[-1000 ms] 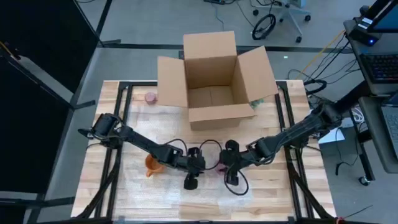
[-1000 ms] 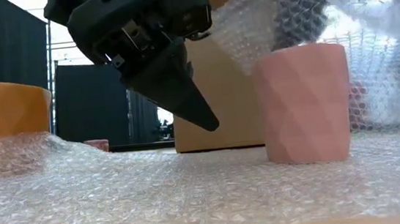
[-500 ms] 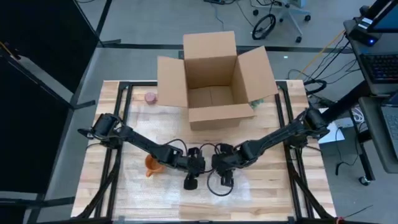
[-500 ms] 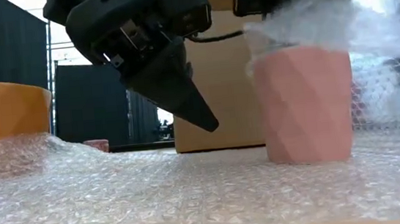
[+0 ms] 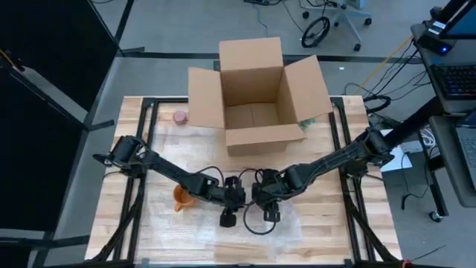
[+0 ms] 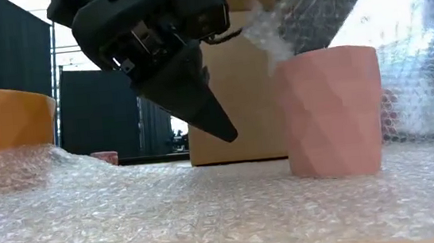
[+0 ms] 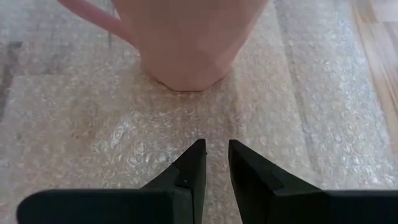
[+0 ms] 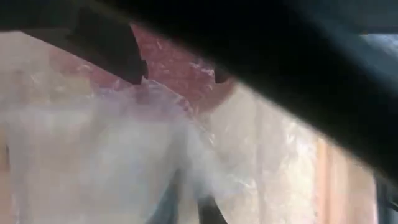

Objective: Wrap mug
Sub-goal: Wrap the pink cup with the bubble wrap

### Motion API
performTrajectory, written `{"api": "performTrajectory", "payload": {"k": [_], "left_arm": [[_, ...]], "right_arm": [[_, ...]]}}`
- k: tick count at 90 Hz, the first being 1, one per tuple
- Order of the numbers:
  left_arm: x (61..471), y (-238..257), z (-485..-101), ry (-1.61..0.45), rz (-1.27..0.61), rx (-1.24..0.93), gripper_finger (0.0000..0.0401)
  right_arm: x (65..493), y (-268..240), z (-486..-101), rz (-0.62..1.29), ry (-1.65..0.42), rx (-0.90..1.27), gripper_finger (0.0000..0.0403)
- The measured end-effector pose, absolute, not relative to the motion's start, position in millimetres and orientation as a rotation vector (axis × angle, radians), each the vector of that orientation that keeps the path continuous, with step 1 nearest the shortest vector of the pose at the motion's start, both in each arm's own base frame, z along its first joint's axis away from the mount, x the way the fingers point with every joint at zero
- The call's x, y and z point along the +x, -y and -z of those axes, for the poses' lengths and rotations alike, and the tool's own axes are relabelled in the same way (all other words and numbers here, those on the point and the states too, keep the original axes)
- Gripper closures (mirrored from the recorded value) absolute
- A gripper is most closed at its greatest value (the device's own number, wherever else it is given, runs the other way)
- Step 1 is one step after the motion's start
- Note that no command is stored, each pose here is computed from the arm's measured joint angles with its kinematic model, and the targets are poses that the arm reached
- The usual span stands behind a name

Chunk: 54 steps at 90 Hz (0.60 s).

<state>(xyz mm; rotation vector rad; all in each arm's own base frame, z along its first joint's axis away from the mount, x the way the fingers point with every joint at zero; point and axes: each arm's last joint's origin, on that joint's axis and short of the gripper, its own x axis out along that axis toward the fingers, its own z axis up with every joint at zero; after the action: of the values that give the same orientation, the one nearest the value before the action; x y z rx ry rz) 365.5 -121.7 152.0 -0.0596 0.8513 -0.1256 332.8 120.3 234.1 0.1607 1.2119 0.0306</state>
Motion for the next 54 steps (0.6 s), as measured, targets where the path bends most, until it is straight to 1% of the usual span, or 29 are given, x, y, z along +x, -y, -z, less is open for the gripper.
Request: {"api": "performTrajectory", "payload": {"k": [9,32,39,54], "left_arm": [[366,122,-152,-0.851,0.126,-0.059,0.0345],[365,122,-152,-0.851,0.127,-0.058,0.0345],[365,122,-152,-0.852,0.126,-0.058,0.0345],[365,122,-152,-0.853,0.126,-0.058,0.0345]], "right_arm": [[332,-117,-239,-0.019,-1.228,0.162,0.0200],[336,-118,-261,-0.045,-1.196,0.146,0.0205],[334,-115,-262,-0.013,-1.226,0.164,0.0203],[325,-109,-260,0.122,-1.332,0.222,0.0189]]}}
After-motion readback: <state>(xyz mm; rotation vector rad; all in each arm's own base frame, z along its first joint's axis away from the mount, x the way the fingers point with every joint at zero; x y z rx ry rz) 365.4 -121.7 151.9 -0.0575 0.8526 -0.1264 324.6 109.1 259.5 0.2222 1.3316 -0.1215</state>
